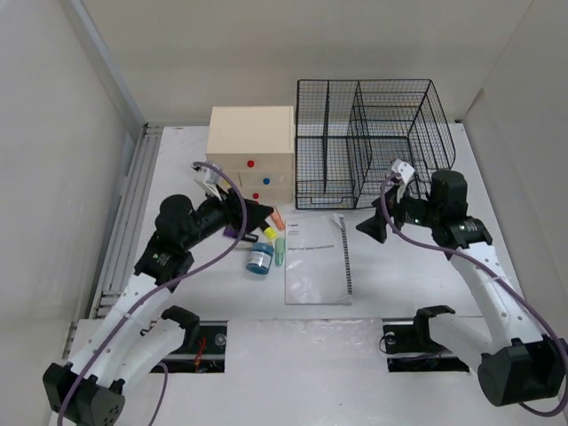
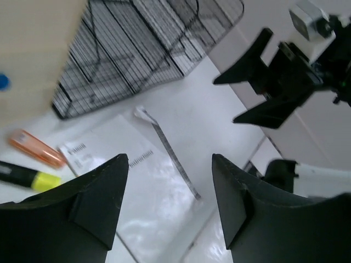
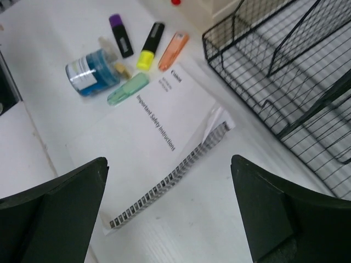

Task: Organize the desk

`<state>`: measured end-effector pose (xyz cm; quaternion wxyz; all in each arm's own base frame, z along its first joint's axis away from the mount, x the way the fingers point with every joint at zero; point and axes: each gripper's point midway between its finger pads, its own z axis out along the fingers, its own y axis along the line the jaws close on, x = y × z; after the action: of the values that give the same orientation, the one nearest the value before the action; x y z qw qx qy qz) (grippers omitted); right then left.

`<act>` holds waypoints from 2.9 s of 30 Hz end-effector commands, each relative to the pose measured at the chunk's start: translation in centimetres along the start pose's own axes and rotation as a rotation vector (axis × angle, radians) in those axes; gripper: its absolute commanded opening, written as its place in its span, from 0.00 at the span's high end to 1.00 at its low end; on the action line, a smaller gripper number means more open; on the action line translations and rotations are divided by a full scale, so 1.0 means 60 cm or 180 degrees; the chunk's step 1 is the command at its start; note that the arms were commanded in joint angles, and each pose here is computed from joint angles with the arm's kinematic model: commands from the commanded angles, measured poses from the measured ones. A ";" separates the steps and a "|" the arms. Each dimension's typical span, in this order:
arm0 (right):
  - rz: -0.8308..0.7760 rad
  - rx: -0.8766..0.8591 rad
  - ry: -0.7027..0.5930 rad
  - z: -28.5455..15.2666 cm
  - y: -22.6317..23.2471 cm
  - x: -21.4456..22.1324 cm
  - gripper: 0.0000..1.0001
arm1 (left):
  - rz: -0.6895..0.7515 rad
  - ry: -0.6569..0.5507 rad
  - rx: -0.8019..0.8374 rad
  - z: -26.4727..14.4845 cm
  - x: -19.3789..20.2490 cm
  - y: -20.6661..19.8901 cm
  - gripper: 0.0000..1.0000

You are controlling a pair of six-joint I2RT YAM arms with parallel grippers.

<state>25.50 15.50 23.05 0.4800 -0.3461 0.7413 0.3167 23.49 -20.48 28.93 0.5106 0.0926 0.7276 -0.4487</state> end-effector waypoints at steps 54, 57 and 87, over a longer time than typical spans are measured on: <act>0.1363 -0.0469 0.1048 0.185 0.048 0.259 1.00 | -0.0167 0.1748 -0.0638 0.138 0.519 0.078 0.77; 0.1171 -0.0473 0.0832 0.177 0.049 0.219 1.00 | -0.0164 0.1674 -0.0621 0.141 0.507 0.073 0.70; -0.1034 0.0677 -0.0856 -0.043 0.020 -0.296 1.00 | 0.0087 0.0067 -0.0034 0.019 0.114 -0.109 0.26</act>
<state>27.16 20.17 31.09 0.5335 -0.3968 0.6977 0.2669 17.22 -28.11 26.95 0.5026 0.1058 0.7317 -0.4482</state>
